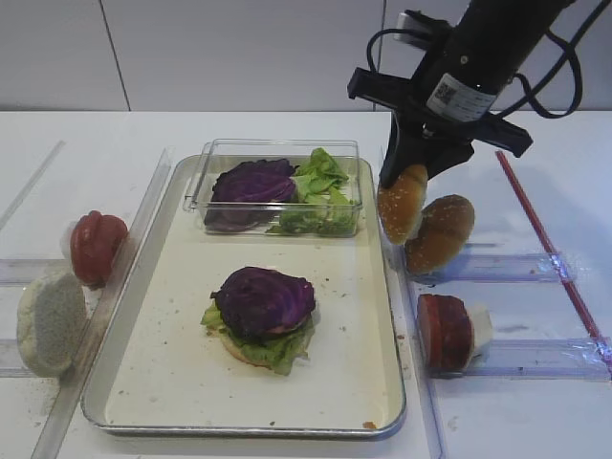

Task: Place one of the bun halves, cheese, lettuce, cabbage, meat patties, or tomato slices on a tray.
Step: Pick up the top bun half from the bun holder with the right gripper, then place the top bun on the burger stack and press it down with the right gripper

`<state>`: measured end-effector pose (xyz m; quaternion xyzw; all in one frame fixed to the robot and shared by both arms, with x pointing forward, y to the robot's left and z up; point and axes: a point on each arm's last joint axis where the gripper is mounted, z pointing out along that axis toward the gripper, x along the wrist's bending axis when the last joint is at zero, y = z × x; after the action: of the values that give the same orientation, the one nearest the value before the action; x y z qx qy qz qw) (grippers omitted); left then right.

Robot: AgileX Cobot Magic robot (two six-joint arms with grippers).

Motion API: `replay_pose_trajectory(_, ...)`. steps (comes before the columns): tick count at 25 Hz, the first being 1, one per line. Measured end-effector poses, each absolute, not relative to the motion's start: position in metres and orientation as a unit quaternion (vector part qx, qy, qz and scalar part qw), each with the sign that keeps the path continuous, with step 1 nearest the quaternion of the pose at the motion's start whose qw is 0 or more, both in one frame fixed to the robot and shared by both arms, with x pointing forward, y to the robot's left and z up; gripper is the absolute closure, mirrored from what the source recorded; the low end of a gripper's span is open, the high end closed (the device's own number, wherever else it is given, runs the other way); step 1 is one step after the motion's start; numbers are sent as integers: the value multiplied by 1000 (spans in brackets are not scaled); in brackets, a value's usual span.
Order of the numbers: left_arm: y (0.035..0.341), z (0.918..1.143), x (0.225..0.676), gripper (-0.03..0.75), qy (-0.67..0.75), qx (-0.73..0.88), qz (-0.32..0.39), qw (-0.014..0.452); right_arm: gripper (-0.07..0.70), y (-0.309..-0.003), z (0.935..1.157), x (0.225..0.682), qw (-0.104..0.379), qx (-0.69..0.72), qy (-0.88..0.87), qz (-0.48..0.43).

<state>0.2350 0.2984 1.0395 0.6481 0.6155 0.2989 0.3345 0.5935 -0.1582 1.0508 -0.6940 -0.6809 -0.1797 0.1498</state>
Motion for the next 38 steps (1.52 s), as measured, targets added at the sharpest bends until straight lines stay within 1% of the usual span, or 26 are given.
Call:
replay_pose_trajectory(3,298,1040,235,287,615,648,299,334,435,-158,1051,593,150,-686,-688,-183)
replay_pose_trajectory(7,298,1040,235,287,615,648,299,334,436,-154,1053,593,165,-672,-694,-199)
replay_pose_trajectory(16,298,1040,235,287,615,648,299,334,436,-141,1063,591,222,-627,-699,-262)
replay_pose_trajectory(26,298,1040,235,287,615,648,299,334,436,-124,1084,591,297,-550,-681,-381)
replay_pose_trajectory(33,299,1040,235,287,616,648,300,334,436,-120,1096,593,320,-509,-663,-445)
replay_pose_trajectory(35,299,1040,235,287,616,648,300,334,436,-122,1103,597,332,-498,-642,-479)
replay_pose_trajectory(38,299,1040,235,287,616,648,300,334,437,-132,1108,603,330,-494,-621,-511)
